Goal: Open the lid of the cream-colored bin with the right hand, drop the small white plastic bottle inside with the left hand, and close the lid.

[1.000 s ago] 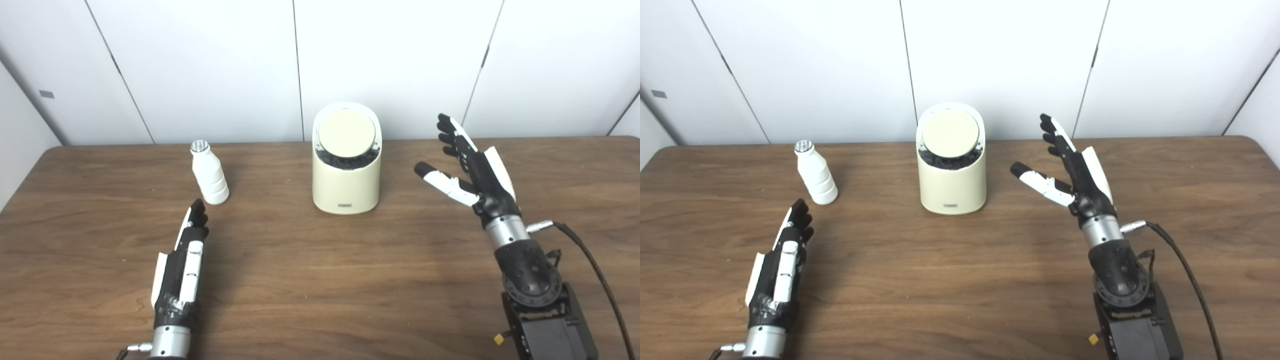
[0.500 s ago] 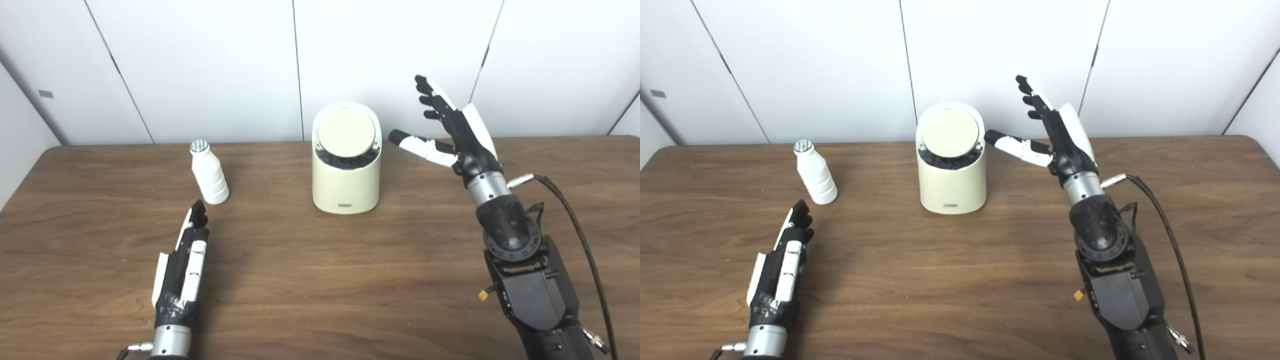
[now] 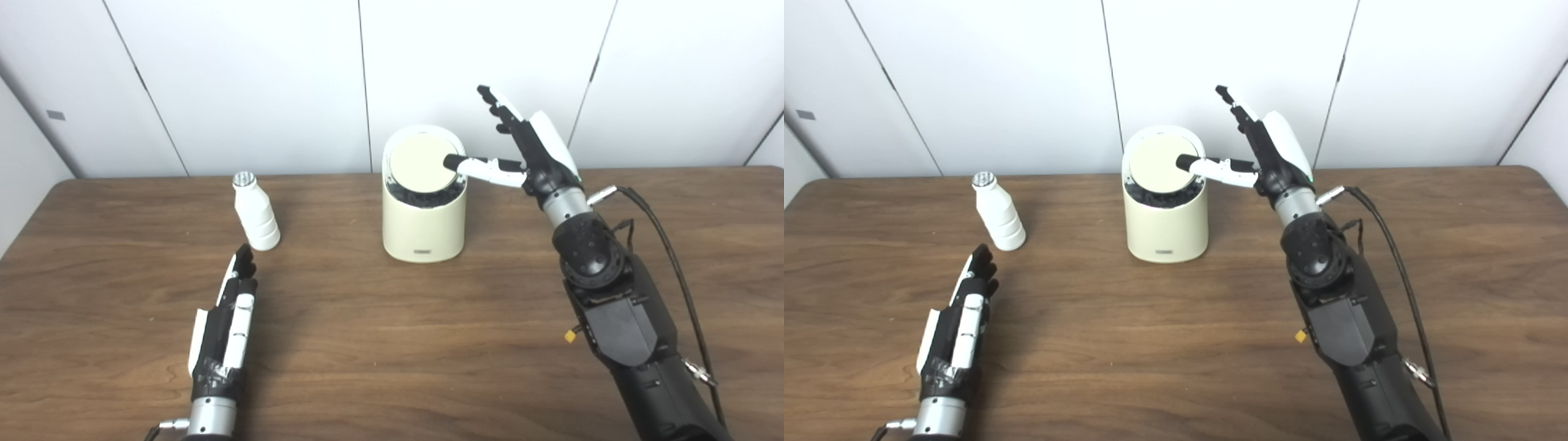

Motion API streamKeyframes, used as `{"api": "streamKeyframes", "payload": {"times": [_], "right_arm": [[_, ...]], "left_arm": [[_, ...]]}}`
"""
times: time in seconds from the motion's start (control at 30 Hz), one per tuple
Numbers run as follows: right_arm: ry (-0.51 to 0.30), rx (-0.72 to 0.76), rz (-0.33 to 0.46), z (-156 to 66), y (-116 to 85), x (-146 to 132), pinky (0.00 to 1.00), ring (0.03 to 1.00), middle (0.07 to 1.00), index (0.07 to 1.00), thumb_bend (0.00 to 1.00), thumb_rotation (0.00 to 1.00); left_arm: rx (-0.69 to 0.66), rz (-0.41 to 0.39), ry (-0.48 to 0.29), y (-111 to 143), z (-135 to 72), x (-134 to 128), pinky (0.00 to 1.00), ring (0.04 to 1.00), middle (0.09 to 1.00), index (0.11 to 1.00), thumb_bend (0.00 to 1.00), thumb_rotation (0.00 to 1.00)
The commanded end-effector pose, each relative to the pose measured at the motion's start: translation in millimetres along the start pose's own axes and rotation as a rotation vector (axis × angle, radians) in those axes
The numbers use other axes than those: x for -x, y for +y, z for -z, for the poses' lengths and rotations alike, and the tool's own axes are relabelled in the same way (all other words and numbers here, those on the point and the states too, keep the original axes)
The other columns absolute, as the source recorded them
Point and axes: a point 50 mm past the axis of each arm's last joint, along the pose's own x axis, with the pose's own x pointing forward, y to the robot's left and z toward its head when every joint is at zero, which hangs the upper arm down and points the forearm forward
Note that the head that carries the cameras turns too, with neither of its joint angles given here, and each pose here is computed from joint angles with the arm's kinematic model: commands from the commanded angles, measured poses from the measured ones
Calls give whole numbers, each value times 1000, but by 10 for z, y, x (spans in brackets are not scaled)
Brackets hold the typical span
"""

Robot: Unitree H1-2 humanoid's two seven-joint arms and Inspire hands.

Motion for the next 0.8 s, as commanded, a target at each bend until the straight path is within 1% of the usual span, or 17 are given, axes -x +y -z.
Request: {"api": "streamKeyframes", "payload": {"times": [0.0,0.1,0.17,0.2,0.33,0.47,0.6,0.77], "right_arm": [[-92,30,60,-276,-130,-187,842,914,932,933,867,617],[-91,45,52,-315,-94,-259,834,910,928,929,874,612],[-91,55,47,-319,-60,-307,829,907,924,926,859,586],[-88,57,45,-315,-44,-327,824,903,921,924,846,569],[-57,42,36,-288,31,-367,804,892,911,918,833,559],[-42,43,32,-244,82,-386,811,898,916,916,818,548],[-24,40,30,-215,101,-420,817,899,917,916,815,545],[-17,56,28,-190,97,-468,825,904,922,922,816,531]], "left_arm": [[24,-5,44,-106,131,87,1000,1000,996,1000,458,886],[32,-4,45,-119,126,90,1000,1000,994,1000,461,888],[38,-3,43,-126,126,89,1000,1000,997,1000,470,887],[40,-2,41,-129,127,88,1000,1000,999,1000,473,881],[43,-3,39,-134,119,80,1000,1000,1000,1000,475,885],[38,-5,39,-144,134,77,1000,1000,1000,1000,474,900],[49,-8,44,-164,140,76,1000,1000,997,1000,489,874],[48,-10,44,-202,134,76,1000,1000,990,995,479,864]]}}
